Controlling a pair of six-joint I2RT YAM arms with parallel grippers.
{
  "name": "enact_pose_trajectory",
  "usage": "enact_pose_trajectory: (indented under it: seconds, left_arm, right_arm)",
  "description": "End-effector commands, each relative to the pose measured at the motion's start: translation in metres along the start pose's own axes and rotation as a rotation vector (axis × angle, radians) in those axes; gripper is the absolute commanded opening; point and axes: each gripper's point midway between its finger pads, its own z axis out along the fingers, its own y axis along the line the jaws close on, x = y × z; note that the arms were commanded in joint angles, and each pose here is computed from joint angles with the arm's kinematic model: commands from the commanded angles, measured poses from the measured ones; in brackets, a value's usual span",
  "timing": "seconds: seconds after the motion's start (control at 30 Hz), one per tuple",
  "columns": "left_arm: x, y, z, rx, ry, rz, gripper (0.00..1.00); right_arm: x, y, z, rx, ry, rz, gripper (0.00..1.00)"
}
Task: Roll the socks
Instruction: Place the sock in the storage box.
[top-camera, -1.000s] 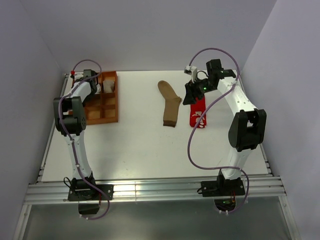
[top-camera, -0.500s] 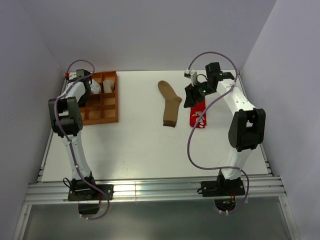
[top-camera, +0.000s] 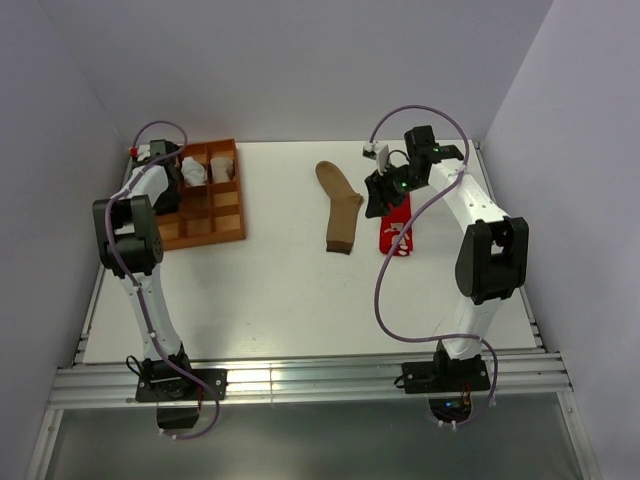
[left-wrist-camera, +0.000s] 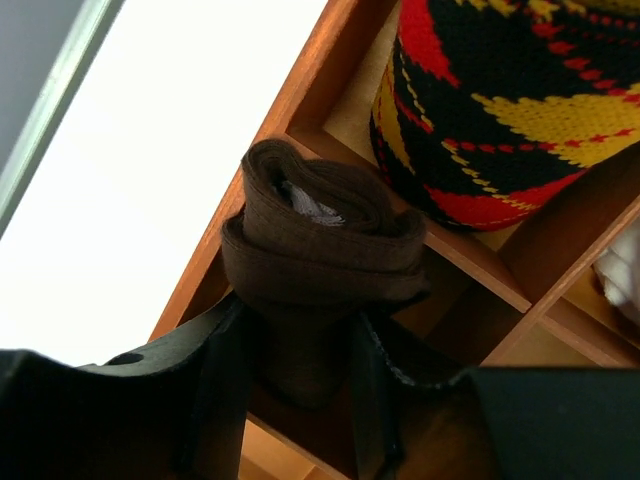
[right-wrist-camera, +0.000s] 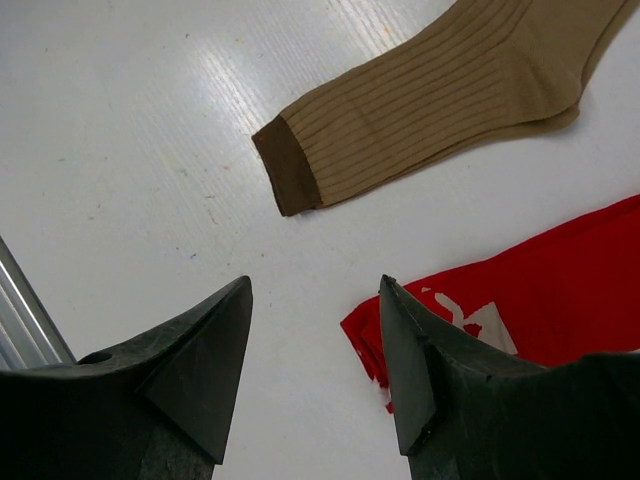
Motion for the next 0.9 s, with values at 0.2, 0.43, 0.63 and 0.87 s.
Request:
enact_pose_trajectory:
  seconds: [0.2, 0.43, 0.63, 0.87]
  left_arm:
    - [0.038, -0.018, -0.01, 0.096, 0.105, 0.032, 0.45]
    - [0.018, -0.012, -0.023, 0.075, 0.057, 0.023, 0.49]
    - [0.008, -0.014, -0.032, 0.101, 0.028, 0.015, 0.53]
    - [-0.007, -0.011, -0.043, 0.099, -0.008, 0.015, 0.56]
  right_arm:
    - [-0.02, 0.01, -0.012, 0.024, -0.044, -0.088, 0.61]
    - [-0.024, 0.013, -0.01, 0.021, -0.044, -0.101, 0.61]
    - [-0.027, 0.016, -0.01, 0.027, -0.044, -0.107, 0.61]
    - [-0.027, 0.02, -0.007, 0.024, -0.035, -0.111, 0.61]
